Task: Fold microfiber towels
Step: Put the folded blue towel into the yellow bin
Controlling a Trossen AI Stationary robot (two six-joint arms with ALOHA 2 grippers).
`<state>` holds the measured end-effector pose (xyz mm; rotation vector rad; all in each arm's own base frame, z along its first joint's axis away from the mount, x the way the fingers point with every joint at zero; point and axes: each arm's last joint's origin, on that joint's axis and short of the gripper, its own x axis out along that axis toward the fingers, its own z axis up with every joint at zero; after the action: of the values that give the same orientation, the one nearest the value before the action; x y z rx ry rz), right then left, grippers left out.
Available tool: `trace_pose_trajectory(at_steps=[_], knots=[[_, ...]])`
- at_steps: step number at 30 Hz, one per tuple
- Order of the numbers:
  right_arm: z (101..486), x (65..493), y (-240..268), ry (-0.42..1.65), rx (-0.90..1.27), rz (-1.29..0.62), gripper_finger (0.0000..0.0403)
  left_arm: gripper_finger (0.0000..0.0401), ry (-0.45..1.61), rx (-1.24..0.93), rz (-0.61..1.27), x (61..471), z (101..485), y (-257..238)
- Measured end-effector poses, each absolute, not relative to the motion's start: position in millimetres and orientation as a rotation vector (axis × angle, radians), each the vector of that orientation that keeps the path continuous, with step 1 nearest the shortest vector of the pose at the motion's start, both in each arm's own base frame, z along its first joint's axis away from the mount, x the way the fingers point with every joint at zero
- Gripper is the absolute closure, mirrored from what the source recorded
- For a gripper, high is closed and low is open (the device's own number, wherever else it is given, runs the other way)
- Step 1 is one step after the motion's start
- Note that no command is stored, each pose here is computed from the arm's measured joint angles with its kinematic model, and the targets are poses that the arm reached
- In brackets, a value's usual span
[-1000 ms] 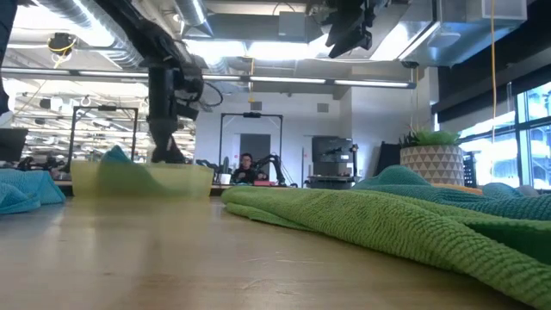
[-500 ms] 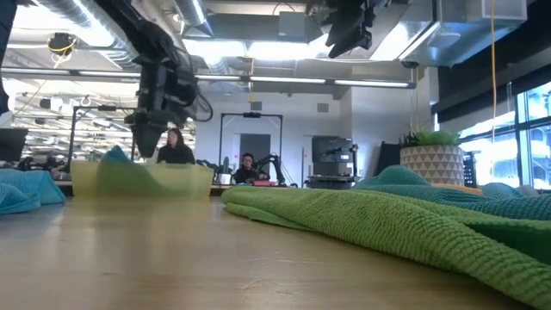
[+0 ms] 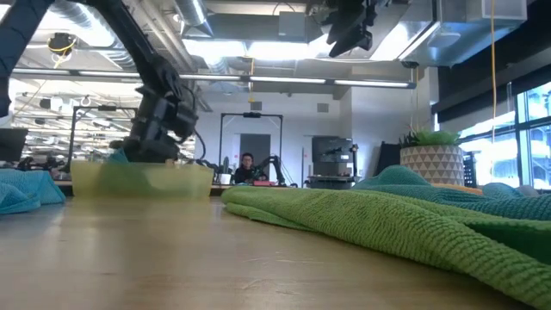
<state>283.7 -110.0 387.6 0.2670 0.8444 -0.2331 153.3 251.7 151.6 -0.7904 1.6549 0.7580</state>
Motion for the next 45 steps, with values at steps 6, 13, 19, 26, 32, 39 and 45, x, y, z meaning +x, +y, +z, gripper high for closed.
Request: trace_pose_trajectory(at_steps=[6,13,19,26,32,39,45], knots=[[387.0,283.1,-109.7,0.851,0.282,-0.238,0.0206,0.0266,1.707,-0.706,0.642,159.4,140.1,252.1],[386.9,283.0,-109.6,0.852,0.29,-0.242,0.0206,0.0266,1.756,-0.506,0.527,170.5,140.0,247.9],[387.0,283.0,-109.6,0.852,0.285,-0.24,0.0206,0.0266,1.838,-0.313,0.428,181.5,141.1,239.9],[387.0,283.0,-109.7,0.852,0.284,-0.24,0.0206,0.0266,1.915,-0.001,0.189,192.8,141.3,233.9],[387.0,283.0,-109.7,0.85,0.304,-0.25,0.0206,0.0266,1.943,0.16,0.155,201.8,141.1,231.8],[387.0,283.1,-109.7,0.85,0.303,-0.249,0.0206,0.0266,2.012,0.267,0.233,201.2,146.8,233.1],[387.1,283.2,-109.8,0.849,0.29,-0.244,0.0206,0.0266,1.97,0.226,0.343,195.0,167.2,229.6]])
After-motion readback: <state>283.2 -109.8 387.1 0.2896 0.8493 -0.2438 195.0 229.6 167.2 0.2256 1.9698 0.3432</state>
